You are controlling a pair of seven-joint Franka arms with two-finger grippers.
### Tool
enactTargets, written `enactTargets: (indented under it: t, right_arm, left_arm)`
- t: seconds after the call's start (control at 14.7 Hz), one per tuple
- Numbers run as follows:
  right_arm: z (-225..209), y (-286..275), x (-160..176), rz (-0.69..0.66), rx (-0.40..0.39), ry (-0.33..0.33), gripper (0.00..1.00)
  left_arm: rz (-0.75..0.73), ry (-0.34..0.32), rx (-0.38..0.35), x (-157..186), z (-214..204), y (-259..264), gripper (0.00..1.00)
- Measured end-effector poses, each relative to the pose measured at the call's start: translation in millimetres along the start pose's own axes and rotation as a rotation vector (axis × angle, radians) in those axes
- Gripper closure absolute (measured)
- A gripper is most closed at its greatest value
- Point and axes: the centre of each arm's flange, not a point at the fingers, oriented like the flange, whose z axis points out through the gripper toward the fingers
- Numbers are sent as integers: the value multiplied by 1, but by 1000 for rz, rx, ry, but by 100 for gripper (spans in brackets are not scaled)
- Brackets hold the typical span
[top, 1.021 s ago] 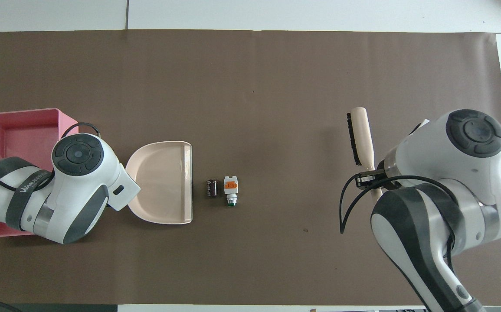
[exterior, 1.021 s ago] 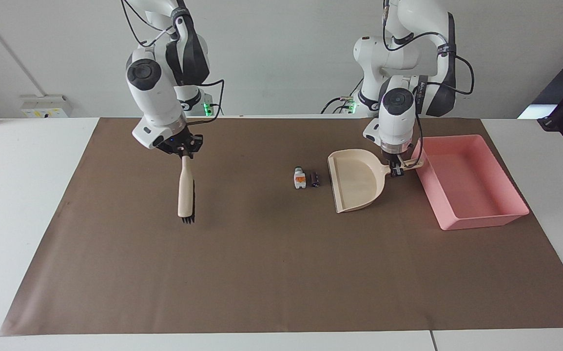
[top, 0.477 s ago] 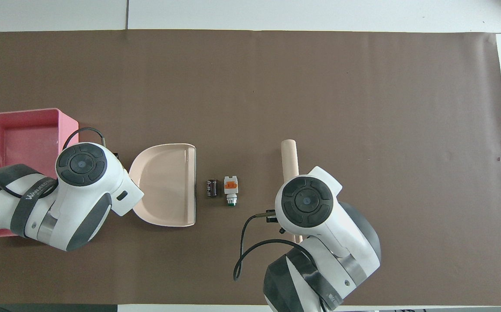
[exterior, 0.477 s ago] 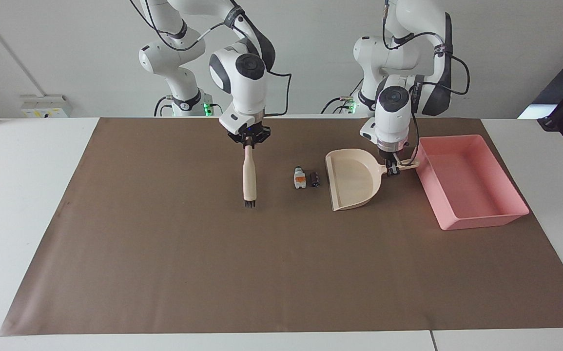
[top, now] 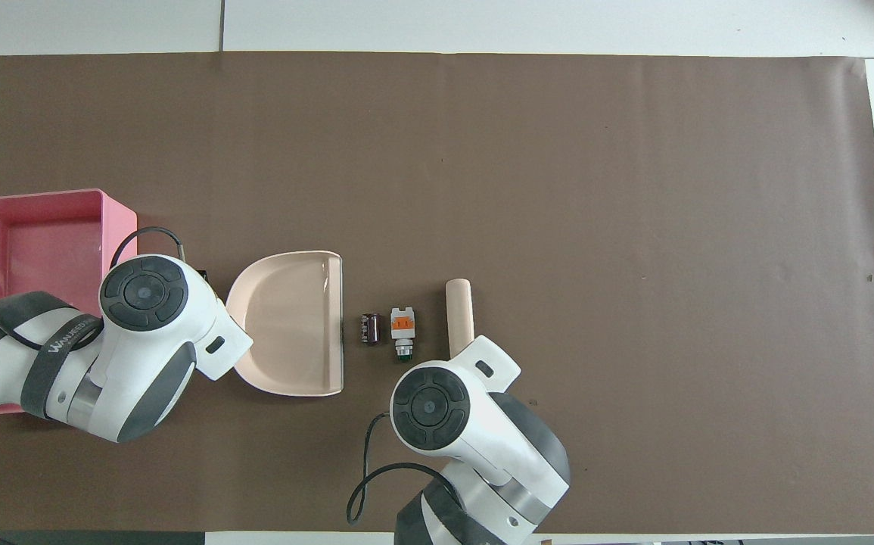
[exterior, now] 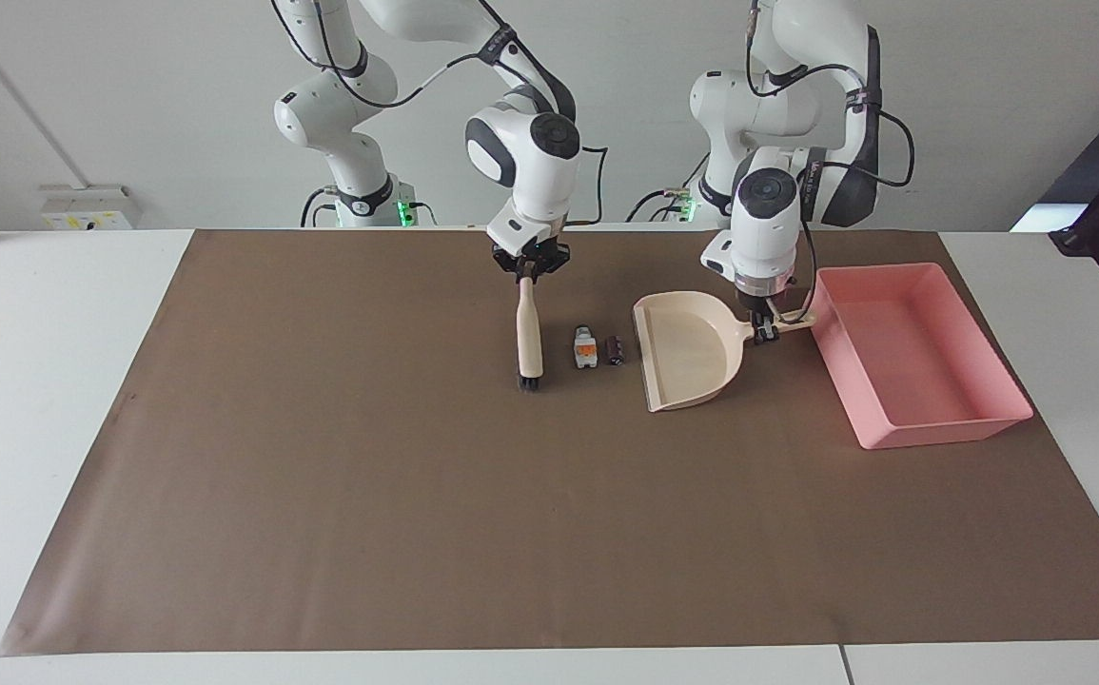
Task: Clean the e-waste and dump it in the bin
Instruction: 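Sweep the component into the dustpan with the brush in the right gripper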
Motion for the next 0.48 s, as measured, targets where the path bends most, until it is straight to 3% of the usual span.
enactTargets:
  t: [0.48]
  right_arm:
    - [8, -53, 1, -22, 74, 50, 74]
  left_arm:
    - [3, 4, 7, 4, 2, 4, 67]
